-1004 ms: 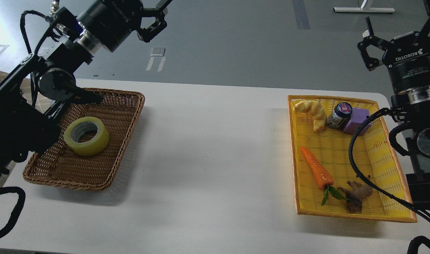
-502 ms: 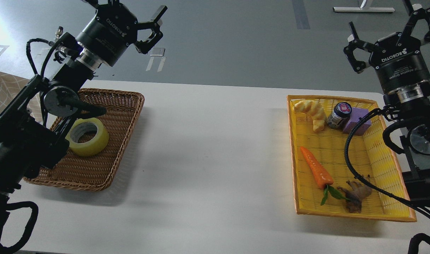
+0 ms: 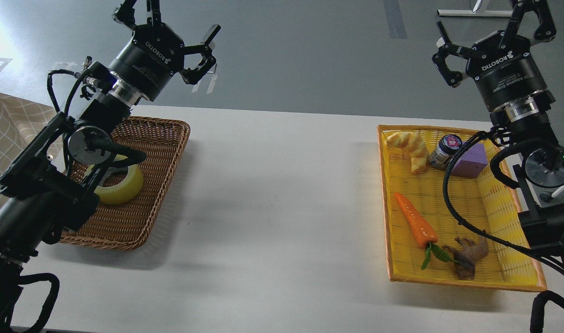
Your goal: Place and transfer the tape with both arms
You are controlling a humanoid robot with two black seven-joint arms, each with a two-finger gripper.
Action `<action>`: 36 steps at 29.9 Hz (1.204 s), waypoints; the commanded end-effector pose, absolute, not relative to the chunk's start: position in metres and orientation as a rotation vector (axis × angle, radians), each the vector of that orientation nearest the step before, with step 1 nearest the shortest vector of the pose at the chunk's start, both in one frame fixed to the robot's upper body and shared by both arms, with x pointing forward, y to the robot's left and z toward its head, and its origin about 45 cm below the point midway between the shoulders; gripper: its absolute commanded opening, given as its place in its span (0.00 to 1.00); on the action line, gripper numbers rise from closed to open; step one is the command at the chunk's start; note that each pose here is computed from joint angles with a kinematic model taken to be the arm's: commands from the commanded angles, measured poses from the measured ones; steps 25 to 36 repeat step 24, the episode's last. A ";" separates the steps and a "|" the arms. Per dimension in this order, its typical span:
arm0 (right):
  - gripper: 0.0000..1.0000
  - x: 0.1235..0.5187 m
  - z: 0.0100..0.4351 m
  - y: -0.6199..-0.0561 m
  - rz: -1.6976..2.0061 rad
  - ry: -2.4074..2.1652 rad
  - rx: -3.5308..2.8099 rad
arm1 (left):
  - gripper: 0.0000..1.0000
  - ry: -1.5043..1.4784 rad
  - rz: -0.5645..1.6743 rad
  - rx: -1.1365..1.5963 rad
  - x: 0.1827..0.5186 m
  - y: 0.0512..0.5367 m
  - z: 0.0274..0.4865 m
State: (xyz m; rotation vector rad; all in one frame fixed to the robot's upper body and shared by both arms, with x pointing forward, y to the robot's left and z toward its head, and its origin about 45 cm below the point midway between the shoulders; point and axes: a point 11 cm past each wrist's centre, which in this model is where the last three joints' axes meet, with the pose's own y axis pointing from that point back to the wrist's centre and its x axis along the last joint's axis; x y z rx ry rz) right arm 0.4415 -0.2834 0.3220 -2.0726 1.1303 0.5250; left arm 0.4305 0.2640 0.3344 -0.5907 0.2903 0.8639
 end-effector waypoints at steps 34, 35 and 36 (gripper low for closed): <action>1.00 0.440 0.324 -0.277 0.528 1.104 -2.071 | 0.98 0.309 0.844 -0.626 0.432 0.254 0.337; 1.00 0.440 0.324 -0.277 0.528 1.104 -2.071 | 0.98 0.309 0.844 -0.626 0.432 0.254 0.337; 1.00 0.440 0.324 -0.277 0.528 1.104 -2.071 | 0.98 0.309 0.844 -0.626 0.432 0.254 0.337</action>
